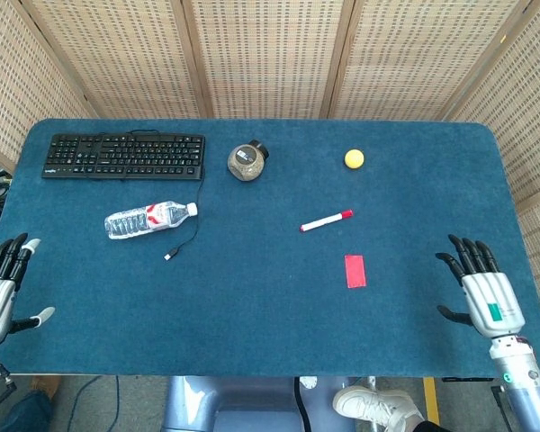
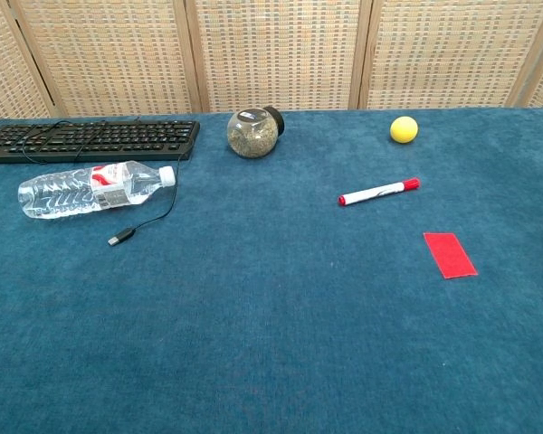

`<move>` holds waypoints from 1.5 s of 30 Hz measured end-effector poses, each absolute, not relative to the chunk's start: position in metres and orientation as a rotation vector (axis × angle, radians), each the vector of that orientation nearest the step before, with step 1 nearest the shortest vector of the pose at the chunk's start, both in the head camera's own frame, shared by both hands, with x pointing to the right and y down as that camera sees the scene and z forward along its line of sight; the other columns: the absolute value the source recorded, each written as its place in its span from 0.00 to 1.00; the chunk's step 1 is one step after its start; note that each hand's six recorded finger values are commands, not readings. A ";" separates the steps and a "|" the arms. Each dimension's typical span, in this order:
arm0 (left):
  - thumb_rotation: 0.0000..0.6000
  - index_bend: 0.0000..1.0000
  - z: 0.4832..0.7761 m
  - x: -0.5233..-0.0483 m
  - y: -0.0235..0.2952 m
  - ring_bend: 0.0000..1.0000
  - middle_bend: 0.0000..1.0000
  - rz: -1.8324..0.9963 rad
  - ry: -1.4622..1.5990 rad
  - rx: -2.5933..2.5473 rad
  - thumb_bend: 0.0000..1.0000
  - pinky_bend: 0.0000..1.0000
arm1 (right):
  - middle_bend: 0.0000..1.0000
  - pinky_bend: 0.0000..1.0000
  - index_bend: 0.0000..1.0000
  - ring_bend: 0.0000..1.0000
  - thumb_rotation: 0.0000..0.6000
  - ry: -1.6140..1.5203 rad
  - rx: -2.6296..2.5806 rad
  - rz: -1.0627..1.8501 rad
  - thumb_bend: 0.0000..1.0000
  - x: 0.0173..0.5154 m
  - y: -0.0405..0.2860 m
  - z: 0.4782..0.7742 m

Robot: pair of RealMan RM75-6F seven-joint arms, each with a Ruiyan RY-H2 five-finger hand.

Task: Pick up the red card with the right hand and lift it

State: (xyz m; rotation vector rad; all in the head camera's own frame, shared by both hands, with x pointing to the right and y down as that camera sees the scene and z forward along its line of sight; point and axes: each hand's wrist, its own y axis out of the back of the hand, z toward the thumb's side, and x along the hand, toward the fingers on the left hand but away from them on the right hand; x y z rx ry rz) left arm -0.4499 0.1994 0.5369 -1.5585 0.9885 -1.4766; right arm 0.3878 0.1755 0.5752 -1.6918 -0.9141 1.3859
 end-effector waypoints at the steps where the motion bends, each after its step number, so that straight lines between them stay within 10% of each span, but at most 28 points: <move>1: 1.00 0.00 0.538 -0.450 0.199 0.00 0.00 -1.481 0.988 -1.556 0.00 0.00 | 0.00 0.00 0.30 0.00 1.00 -0.910 -1.735 1.371 0.00 0.382 0.168 0.580; 13: 1.00 0.00 0.552 -0.452 0.195 0.00 0.00 -1.533 0.980 -1.546 0.00 0.00 | 0.00 0.00 0.40 0.00 1.00 -0.748 -1.890 1.236 0.08 0.298 0.113 0.648; 45: 1.00 0.00 0.555 -0.455 0.191 0.00 0.00 -1.548 0.990 -1.555 0.00 0.00 | 0.00 0.00 0.45 0.00 1.00 -0.519 -1.892 1.334 0.18 0.267 0.151 0.729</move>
